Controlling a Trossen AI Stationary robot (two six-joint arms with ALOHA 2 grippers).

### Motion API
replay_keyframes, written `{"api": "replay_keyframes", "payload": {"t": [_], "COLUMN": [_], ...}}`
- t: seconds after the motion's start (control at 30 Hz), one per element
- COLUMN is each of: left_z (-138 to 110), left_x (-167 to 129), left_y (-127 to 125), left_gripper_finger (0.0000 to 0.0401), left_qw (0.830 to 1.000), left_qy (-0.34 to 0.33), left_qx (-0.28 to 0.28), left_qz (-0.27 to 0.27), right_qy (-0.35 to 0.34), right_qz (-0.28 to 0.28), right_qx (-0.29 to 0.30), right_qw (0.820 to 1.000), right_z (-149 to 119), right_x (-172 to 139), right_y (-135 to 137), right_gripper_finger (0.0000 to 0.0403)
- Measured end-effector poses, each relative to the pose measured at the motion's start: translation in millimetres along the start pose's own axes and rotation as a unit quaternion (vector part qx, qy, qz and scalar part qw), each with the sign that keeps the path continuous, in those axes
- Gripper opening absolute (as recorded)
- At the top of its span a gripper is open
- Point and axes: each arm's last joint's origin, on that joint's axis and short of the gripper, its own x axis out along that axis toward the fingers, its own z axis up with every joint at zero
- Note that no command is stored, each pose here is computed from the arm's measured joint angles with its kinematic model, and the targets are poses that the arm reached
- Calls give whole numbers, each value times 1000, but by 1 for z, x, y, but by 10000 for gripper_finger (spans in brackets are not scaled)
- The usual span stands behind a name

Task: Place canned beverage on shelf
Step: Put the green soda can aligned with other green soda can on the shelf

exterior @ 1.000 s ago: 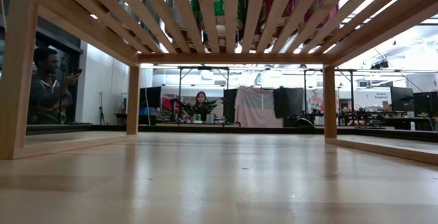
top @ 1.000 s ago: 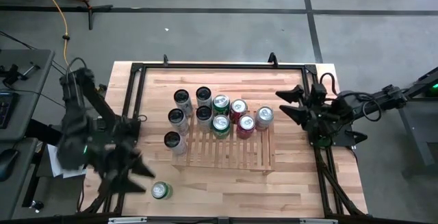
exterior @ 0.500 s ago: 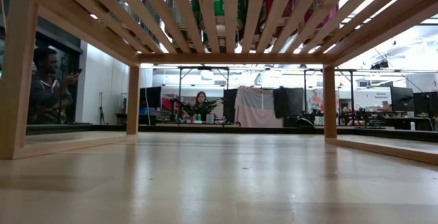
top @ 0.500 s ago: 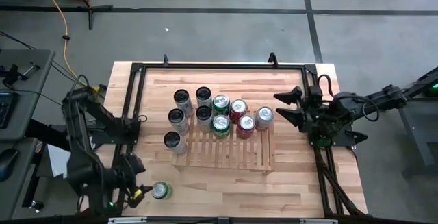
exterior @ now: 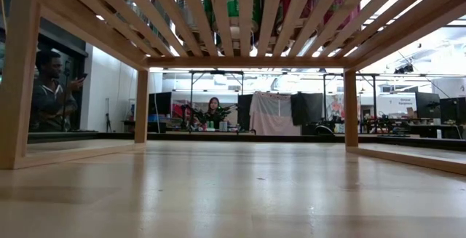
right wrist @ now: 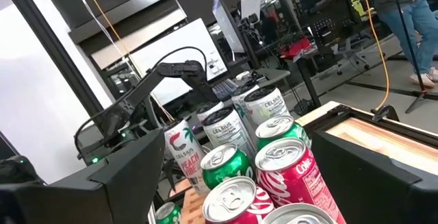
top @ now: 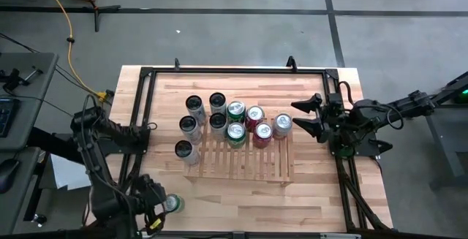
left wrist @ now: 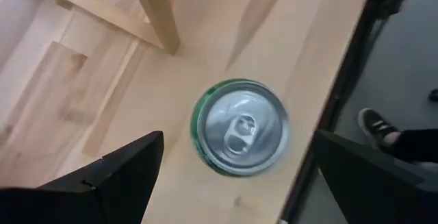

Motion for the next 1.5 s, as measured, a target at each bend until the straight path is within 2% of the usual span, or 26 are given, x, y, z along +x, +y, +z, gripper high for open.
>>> {"api": "replay_keyframes", "payload": {"t": [0.4, 0.5, 0.67, 0.77, 1.07, 1.13, 1.23, 1.3, 1.4, 1.5], "left_z": [10, 11, 0, -3, 1, 0, 0, 1, 5, 15], "left_x": [22, 28, 44, 49, 52, 52, 50, 44, 22, -13], "left_y": [-6, -6, -1, -2, -2, -2, -1, -2, -5, -6], "left_gripper_finger": [365, 365, 365, 365, 364, 355, 307, 268, 269, 269], "left_qw": [998, 999, 996, 997, 997, 997, 995, 992, 984, 970], "left_qy": [32, 36, 77, 78, 74, 80, 101, 128, 168, 203], "left_qx": [39, 32, 27, 15, 10, 10, 9, 9, 27, 53], "left_qz": [29, 26, 22, 10, 19, 18, 14, -2, -51, -126], "right_qy": [5, 10, 13, 14, 18, 18, 18, 18, 17, 18], "right_qz": [-2, -4, -6, -6, -8, -8, -8, -8, -8, -8], "right_qx": [-2, -5, -6, 2, -1, 0, 9, 23, 37, 39], "right_qw": [1000, 1000, 1000, 1000, 1000, 1000, 1000, 1000, 999, 999], "right_z": [-1, -2, -3, -3, -4, -4, -4, -4, -4, -4], "right_x": [0, 0, 0, 0, 0, 0, 0, 0, 0, 0], "right_y": [0, -1, -1, -1, -2, -2, -2, -2, -2, -2], "right_gripper_finger": [354, 354, 354, 354, 354, 354, 354, 354, 354, 354]}}
